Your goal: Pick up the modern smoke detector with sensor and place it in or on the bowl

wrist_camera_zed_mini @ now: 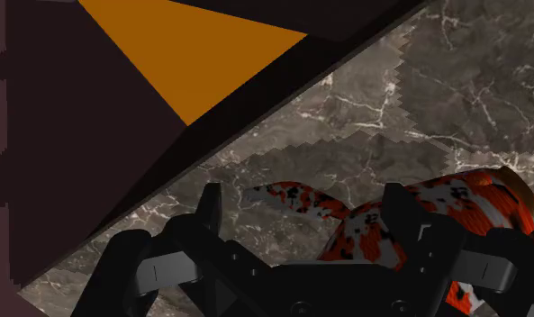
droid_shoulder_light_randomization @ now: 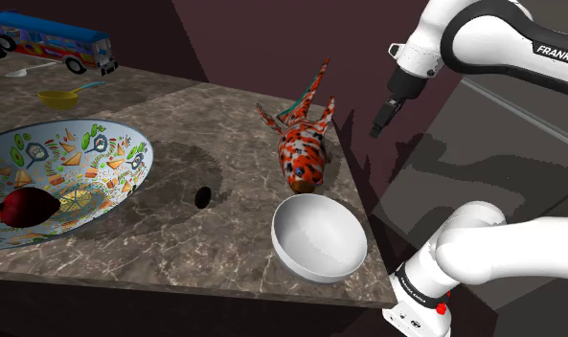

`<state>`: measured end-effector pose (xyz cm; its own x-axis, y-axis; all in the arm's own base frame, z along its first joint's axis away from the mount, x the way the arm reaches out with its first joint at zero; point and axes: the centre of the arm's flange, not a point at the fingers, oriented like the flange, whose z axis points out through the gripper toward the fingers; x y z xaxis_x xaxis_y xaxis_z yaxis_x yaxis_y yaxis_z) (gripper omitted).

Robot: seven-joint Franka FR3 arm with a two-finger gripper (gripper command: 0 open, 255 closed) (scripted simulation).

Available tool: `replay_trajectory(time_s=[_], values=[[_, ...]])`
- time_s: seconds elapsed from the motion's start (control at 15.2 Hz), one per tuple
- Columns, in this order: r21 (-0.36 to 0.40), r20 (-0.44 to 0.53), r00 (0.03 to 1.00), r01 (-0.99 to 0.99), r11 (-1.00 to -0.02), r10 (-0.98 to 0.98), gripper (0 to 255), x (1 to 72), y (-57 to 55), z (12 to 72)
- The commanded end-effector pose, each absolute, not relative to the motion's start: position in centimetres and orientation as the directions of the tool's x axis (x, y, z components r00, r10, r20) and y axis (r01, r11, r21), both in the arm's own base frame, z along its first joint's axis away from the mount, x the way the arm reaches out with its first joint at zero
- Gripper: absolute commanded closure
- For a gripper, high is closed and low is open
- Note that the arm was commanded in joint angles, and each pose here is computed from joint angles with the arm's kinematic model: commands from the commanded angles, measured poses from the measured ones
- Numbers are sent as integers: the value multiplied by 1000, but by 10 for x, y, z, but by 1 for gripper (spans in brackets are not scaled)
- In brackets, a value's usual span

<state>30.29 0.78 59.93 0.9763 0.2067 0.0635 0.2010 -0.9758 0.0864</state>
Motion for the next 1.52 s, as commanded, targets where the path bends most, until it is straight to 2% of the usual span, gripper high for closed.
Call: replay_trajectory(time_s=[0.0, 1.45], values=[[86, 64, 976, 201, -976, 207, 0, 303, 8, 599], [-118, -82, 964, 241, -963, 251, 0, 429, 242, 513]])
